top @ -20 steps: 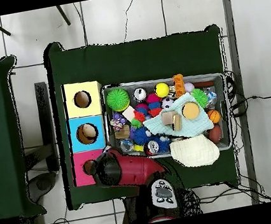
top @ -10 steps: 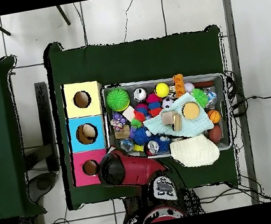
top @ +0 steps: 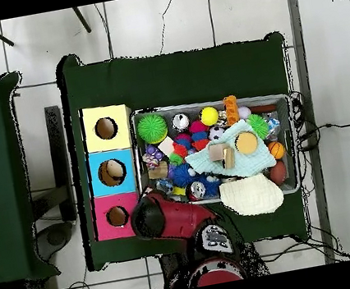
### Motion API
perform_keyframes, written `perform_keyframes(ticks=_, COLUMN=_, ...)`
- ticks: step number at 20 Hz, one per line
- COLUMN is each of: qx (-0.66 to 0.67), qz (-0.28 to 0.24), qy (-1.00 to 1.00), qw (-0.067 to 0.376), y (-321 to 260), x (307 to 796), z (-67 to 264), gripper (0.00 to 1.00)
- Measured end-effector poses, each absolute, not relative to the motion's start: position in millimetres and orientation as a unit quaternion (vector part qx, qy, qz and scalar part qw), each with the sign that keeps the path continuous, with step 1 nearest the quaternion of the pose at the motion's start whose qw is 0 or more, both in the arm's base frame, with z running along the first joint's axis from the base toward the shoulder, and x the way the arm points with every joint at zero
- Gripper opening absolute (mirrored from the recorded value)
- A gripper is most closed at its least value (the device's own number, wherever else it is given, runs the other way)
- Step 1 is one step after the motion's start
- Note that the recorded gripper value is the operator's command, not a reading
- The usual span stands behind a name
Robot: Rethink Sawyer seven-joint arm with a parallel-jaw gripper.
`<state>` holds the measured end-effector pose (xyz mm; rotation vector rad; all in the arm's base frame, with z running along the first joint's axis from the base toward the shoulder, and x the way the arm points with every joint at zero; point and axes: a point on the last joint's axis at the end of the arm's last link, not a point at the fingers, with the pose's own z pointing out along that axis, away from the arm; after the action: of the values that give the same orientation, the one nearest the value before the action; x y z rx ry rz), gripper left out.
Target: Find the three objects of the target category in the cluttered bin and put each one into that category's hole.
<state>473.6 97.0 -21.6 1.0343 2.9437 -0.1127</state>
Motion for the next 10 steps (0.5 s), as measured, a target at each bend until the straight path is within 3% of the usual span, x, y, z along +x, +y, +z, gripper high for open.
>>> perform_keyframes(ticks=10, qx=0.382, qz=-0.036, qy=0.923, qw=-0.024, y=48, x=479, z=-41, gripper=1.00)
